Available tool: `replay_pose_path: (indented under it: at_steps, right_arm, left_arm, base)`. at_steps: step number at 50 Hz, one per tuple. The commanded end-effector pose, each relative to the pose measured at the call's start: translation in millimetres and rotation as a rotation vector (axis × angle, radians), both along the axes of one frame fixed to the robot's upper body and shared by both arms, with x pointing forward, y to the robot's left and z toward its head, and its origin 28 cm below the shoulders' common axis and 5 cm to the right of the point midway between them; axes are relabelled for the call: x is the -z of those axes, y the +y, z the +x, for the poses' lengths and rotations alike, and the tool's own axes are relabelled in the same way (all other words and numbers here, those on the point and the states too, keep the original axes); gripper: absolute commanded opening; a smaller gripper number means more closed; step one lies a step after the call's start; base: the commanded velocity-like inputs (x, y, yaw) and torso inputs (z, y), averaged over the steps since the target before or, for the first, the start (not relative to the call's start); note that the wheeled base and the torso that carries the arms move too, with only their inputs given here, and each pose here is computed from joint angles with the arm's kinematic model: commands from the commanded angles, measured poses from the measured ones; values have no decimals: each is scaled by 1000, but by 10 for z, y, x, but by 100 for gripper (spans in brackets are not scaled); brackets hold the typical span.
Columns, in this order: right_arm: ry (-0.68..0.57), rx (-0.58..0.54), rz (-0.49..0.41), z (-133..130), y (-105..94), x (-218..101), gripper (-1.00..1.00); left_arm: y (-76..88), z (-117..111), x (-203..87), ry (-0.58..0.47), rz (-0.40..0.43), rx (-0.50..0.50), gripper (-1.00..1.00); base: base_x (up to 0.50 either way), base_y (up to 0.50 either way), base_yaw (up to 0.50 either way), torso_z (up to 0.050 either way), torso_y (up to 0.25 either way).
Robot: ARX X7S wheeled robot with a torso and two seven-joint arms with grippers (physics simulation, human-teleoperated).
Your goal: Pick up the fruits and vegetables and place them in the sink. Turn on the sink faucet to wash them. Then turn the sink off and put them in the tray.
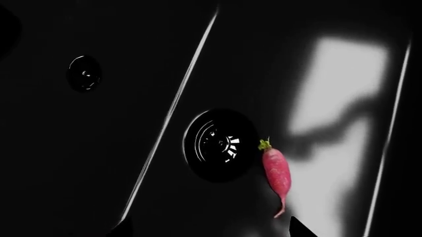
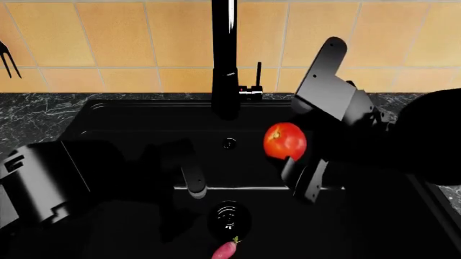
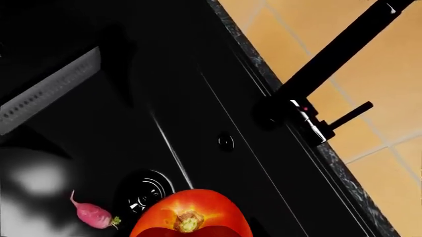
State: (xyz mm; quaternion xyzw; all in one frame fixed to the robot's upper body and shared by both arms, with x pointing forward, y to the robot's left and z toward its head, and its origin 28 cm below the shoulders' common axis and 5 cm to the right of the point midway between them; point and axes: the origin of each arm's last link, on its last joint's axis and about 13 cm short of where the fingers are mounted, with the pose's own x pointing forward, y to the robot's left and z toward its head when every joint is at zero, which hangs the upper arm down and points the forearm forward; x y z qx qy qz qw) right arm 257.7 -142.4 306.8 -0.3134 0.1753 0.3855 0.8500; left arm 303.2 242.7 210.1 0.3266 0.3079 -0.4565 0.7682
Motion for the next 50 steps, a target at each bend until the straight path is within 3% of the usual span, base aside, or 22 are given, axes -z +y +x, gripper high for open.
replay_pose_path:
  at_steps: [1,7,15,23,31,44,50]
  right_arm:
    - [-27,49,70,17,-11,86,-100]
    - [-24,47,68,27,-7,86,-100]
    - [113,44,-34,457,33,151,-100]
    - [177,68,-93,683,43,201,-100]
    - [297,-24,-177,824,138,402,-100]
    - [349,-81,-154,1064,347,684,-100]
    - [391,-90,-185,1168,433,841,-100]
  left_arm:
    - [4,-29,-40,-24,-8,3,100]
    - [3,-30,-40,-26,-8,3,100]
    - [-19,-13,-54,-31,-19,5,100]
    - [-5,-38,-92,-43,-15,-6,100]
    - [5,-54,-152,-59,-10,-23,100]
    - [1,-53,-173,-68,-15,-17,100]
    - [6,-60,-173,-71,-18,-16,100]
  base:
    - [35,0,0,0,0]
    - [35,0,0,0,0]
    - [35,0,0,0,0]
    - [36,0,0,0,0]
    - [36,0,0,0,0]
    - [37,0,0,0,0]
    - [37,0,0,0,0]
